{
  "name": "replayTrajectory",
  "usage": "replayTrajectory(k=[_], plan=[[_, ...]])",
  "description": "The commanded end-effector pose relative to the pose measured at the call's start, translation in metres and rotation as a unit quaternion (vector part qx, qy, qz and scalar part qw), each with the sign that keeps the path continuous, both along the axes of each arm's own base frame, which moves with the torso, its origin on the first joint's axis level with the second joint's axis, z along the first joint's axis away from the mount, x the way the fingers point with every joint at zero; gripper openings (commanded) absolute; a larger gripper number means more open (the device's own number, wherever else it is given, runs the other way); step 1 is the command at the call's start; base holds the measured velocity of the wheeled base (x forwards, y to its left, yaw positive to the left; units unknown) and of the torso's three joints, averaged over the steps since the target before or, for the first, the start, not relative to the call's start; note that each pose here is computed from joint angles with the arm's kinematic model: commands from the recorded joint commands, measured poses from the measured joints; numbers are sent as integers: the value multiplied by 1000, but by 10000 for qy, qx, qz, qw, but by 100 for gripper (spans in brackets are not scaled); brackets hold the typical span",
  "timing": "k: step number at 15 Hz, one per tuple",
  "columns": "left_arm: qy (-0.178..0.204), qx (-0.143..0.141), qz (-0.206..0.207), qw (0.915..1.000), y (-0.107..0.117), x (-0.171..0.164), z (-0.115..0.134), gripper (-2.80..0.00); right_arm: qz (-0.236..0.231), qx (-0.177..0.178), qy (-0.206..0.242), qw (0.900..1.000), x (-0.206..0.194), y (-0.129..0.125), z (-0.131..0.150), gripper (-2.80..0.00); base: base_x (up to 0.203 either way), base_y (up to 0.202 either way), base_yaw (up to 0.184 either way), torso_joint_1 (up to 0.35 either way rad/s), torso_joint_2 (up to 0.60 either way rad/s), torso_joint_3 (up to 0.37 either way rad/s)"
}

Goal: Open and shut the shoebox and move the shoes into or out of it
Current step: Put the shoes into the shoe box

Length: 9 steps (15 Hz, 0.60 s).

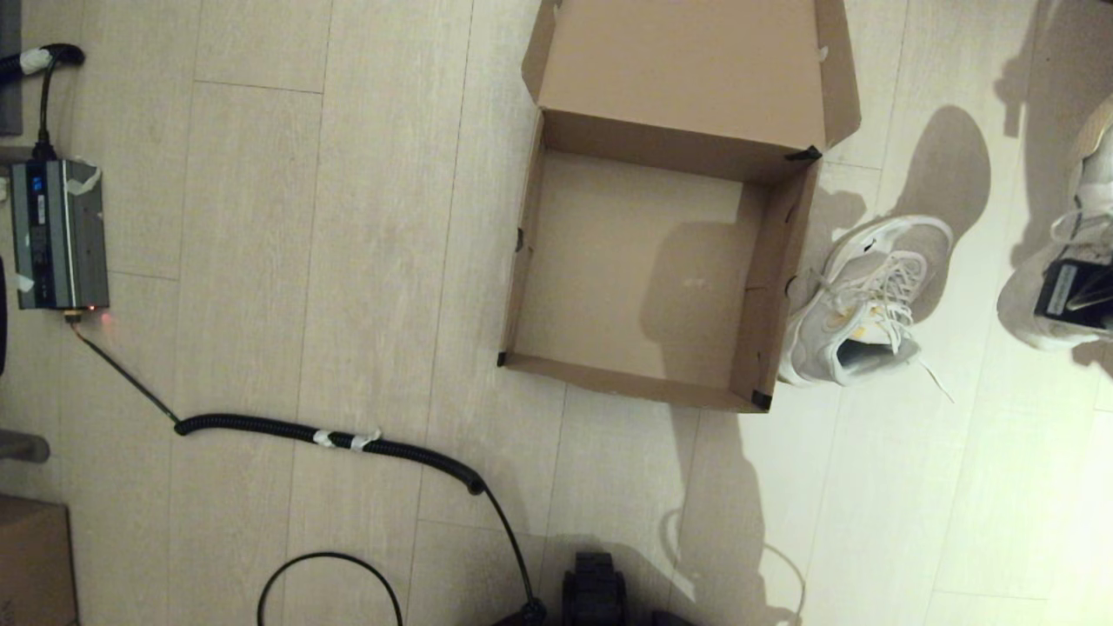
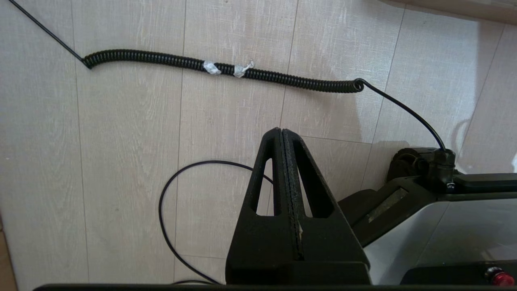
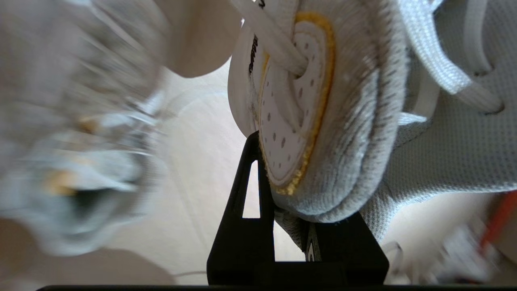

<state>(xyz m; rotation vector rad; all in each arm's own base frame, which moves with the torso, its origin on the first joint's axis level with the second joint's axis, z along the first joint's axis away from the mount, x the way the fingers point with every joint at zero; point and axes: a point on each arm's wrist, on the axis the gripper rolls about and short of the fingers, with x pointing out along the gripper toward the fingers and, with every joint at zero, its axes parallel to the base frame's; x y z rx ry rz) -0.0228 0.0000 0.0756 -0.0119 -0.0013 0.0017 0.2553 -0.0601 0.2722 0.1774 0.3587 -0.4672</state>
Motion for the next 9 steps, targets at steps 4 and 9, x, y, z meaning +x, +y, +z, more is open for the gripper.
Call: replayTrajectory(k=[4,9], plan=[[-9,-2,-1,10000,0,0,0,-280,1118,222,-497,9922,-65,30,60,-280,0,0,0,0,0,0],[-9,-2,-1,10000,0,0,0,-280,2408,968,-520,9643,-114,60,85,-280,0,0,0,0,0,0]])
